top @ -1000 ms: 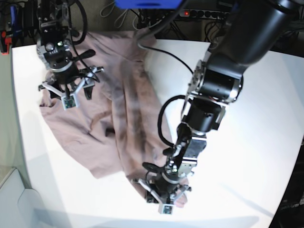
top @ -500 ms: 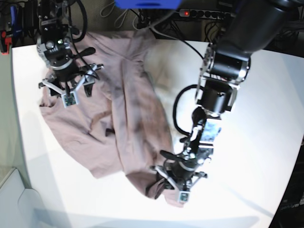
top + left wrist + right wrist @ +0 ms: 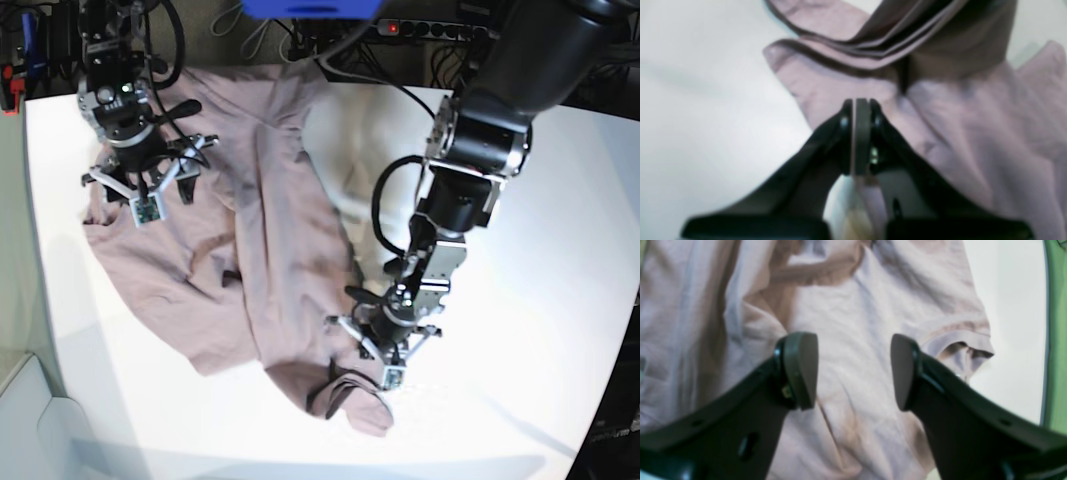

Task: Layout the t-shirt on the table in an organized manner, then fold the t-shirt properly
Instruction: 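Drag the grasped fabric with the left gripper to unfold the shirt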

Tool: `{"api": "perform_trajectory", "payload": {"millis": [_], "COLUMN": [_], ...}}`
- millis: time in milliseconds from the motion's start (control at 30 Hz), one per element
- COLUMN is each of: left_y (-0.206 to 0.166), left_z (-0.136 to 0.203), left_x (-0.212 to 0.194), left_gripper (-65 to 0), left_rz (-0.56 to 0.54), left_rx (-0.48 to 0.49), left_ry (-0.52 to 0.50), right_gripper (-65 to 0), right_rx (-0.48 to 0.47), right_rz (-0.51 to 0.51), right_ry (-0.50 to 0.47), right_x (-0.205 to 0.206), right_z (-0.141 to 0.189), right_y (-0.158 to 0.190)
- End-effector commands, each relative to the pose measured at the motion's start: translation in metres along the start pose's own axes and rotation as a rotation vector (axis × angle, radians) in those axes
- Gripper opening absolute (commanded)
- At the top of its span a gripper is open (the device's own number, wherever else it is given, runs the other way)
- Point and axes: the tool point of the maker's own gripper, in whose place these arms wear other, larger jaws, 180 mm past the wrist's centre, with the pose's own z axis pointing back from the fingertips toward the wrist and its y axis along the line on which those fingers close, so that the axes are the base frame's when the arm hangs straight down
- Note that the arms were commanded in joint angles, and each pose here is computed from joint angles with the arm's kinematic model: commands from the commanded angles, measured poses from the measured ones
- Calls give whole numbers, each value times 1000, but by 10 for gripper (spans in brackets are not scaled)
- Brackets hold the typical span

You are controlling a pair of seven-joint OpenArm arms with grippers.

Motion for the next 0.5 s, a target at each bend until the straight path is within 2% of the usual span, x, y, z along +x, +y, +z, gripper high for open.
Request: {"api": "perform_trajectory", "payload": {"millis": [0, 133, 200, 267, 367, 467], "left_y": [-2, 3, 13, 27, 50, 63], "left_z": [-3, -3, 2, 8, 21, 37], "left_x": [27, -2, -30, -42, -71, -80], "left_gripper": [-633, -633, -633, -633, -633, -638], "left_rz": [-26, -128, -164, -174, -183, -204], "left_rx": [-4, 10, 25, 44, 81, 100], "left_ry": [-57, 16, 73, 92, 210, 252], "right_gripper": [-306, -306, -306, -306, -306, -306], "right_rx": [-10, -13, -30, -49, -57, -74], "right_rz": [5, 10, 3, -7, -2, -7], "right_ry": [-50, -56, -53, -57, -60, -62], "right_x": [14, 16, 15, 16, 17, 17], "right_z": [3, 3, 3, 3, 4, 4], "right_y": [-5, -6, -13, -20, -24, -30]}}
